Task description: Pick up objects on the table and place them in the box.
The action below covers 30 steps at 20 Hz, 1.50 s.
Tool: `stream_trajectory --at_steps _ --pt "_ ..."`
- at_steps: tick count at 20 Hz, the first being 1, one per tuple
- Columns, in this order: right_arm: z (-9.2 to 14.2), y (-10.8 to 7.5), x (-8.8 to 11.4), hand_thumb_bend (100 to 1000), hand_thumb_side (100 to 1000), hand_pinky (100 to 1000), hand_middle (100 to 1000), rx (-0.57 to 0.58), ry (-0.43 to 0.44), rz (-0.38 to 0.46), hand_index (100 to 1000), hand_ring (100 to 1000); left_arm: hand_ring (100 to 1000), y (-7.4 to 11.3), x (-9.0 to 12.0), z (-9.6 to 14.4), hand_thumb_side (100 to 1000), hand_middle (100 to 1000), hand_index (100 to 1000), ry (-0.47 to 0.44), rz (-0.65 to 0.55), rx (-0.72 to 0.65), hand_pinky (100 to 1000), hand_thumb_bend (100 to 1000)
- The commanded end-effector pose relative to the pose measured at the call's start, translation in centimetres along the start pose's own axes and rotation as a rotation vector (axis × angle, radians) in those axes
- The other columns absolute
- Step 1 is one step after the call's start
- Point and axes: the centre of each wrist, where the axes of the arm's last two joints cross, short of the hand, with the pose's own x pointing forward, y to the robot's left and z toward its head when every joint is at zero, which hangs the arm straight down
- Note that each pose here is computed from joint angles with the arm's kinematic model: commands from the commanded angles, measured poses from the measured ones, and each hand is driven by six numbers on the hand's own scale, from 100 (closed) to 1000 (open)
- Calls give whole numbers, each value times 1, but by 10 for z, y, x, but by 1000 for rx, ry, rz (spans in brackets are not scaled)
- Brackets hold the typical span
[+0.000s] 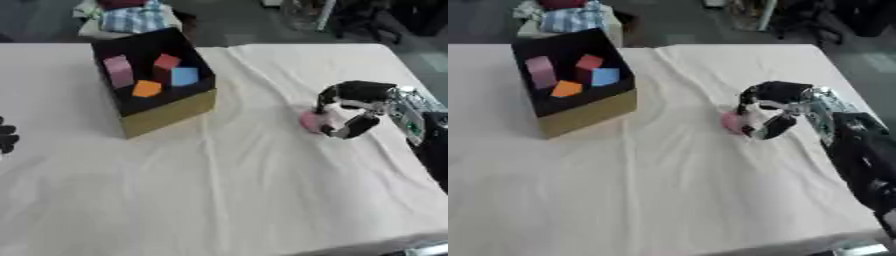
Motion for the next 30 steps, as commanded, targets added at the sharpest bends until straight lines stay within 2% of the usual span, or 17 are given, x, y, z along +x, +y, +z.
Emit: stream_trajectory --at_steps 1,6,10,13,16,19,22,25,27,29,30 --pt "1 -27 -5 100 100 692 504 -150 7 37 579 692 756 7 6 -2 661 713 858 -26 -21 8 813 100" --pt "-13 -60 -1 100 100 681 466 -356 -9 46 543 658 756 6 5 -2 662 713 857 -23 -19 8 813 100" --pt "-34 -104 7 100 100 683 449 -497 -41 48 540 647 756 5 5 -2 662 713 858 -21 -16 3 813 100" --pt "-57 -132 18 100 100 685 444 -567 -55 15 538 636 756 3 4 -2 661 713 858 -21 -12 -5 813 100" --pt "-82 -148 31 100 100 690 452 -586 -68 -30 550 635 756 2 4 -2 658 713 858 -23 -9 -13 813 100" --pt "-103 -153 43 100 100 694 459 -572 -68 -69 561 632 756 -1 3 -3 658 713 858 -25 -2 -27 813 100" --pt "-125 -148 58 100 100 699 477 -548 -54 -118 589 632 756 -4 2 -4 655 713 858 -27 6 -43 813 100" --pt "-143 -142 72 100 100 700 494 -522 -53 -127 618 638 756 -7 2 -5 653 713 858 -31 14 -55 813 100" --pt "-152 -138 82 100 100 706 532 -500 -64 -111 681 656 756 -8 2 -5 654 713 858 -34 19 -64 813 100" --pt "-159 -135 90 100 100 716 609 -477 -74 -87 765 682 756 -10 2 -6 654 713 858 -36 23 -71 814 100" --pt "-161 -134 92 100 159 730 694 -466 -78 -75 844 717 756 -10 2 -6 654 713 858 -38 24 -73 814 100"
